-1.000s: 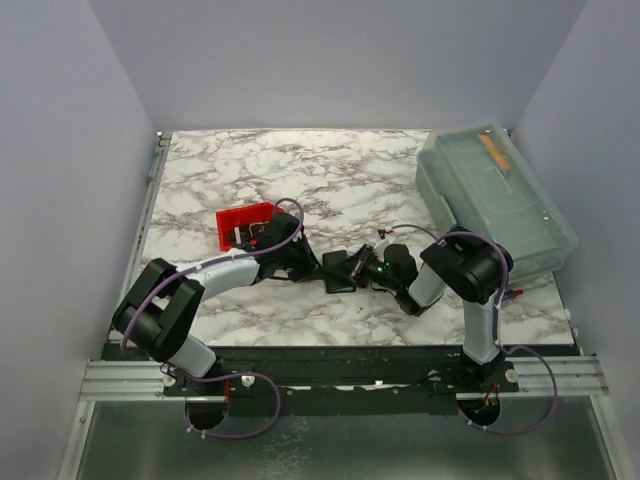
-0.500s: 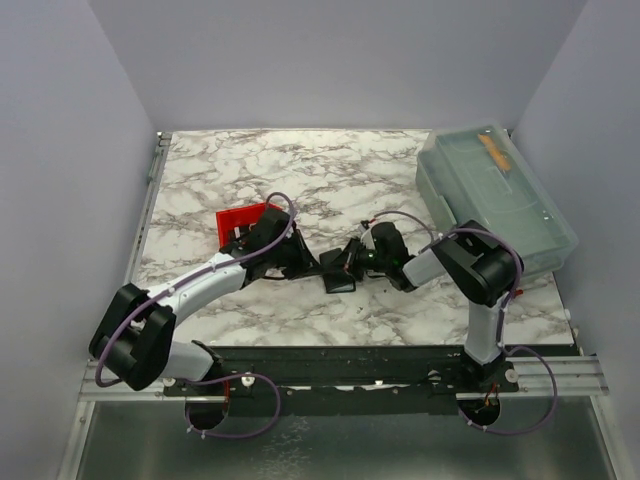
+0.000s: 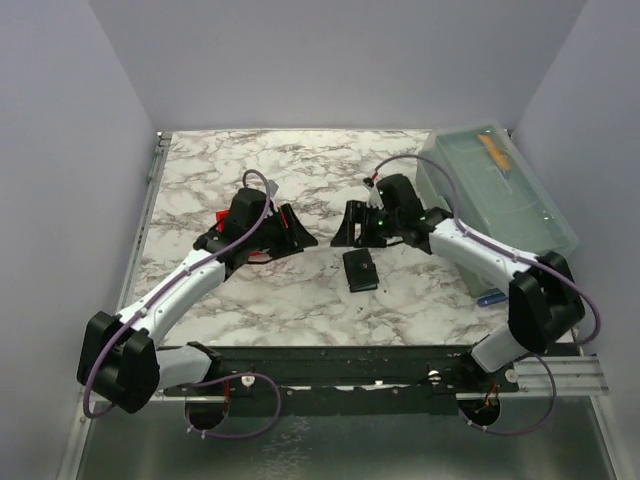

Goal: Put the credit cards into the card holder
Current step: Close the card holder at the center of the board, then reset both arms

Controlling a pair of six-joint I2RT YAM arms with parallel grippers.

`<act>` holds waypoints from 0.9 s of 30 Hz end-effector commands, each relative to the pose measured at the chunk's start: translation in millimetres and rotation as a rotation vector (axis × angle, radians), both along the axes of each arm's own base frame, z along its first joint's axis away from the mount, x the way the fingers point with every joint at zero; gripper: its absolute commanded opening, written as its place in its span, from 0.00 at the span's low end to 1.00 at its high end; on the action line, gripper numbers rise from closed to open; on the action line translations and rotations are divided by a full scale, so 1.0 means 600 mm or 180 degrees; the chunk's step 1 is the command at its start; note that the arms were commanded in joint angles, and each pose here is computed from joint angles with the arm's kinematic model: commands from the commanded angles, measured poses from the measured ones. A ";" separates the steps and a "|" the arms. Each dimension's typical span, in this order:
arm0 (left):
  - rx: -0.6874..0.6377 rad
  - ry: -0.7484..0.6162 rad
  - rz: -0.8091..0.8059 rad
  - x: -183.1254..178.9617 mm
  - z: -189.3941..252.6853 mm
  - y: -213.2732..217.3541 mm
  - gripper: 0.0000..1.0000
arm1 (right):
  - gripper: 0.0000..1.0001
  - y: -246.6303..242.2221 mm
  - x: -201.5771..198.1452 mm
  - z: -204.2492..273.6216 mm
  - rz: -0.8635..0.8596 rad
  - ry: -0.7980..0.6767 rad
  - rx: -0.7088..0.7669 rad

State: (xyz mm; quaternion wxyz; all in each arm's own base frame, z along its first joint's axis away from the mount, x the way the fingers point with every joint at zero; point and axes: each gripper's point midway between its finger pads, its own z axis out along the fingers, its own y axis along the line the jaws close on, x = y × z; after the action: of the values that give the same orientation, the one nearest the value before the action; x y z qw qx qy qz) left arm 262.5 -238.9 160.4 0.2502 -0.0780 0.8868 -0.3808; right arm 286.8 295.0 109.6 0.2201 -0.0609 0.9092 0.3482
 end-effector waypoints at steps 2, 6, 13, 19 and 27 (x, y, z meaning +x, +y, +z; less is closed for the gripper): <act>-0.0200 -0.0576 -0.0025 0.025 0.132 0.015 0.65 | 0.84 -0.059 0.000 0.159 0.0105 -0.0727 -0.0397; -0.0231 -0.0973 0.0014 0.041 0.213 0.022 0.76 | 0.92 -0.100 0.006 0.215 -0.0014 -0.0995 -0.0714; -0.0161 -0.1823 0.0242 0.054 0.366 0.060 0.89 | 0.98 -0.150 -0.009 0.329 -0.0171 -0.1548 -0.0807; 0.0054 -0.2827 0.0754 0.035 0.536 0.136 0.99 | 1.00 -0.223 -0.036 0.542 -0.0723 -0.2682 -0.0521; 0.0072 -0.3674 0.1319 -0.036 0.668 0.220 0.99 | 1.00 -0.313 -0.101 0.717 -0.1308 -0.3626 -0.0192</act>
State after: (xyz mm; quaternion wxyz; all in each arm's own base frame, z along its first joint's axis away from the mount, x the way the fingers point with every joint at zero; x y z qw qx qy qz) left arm 254.2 -138.5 531.1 0.7023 -0.0096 0.6224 -0.3454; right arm 226.3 131.8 515.5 0.6920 -0.0922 0.6789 0.2275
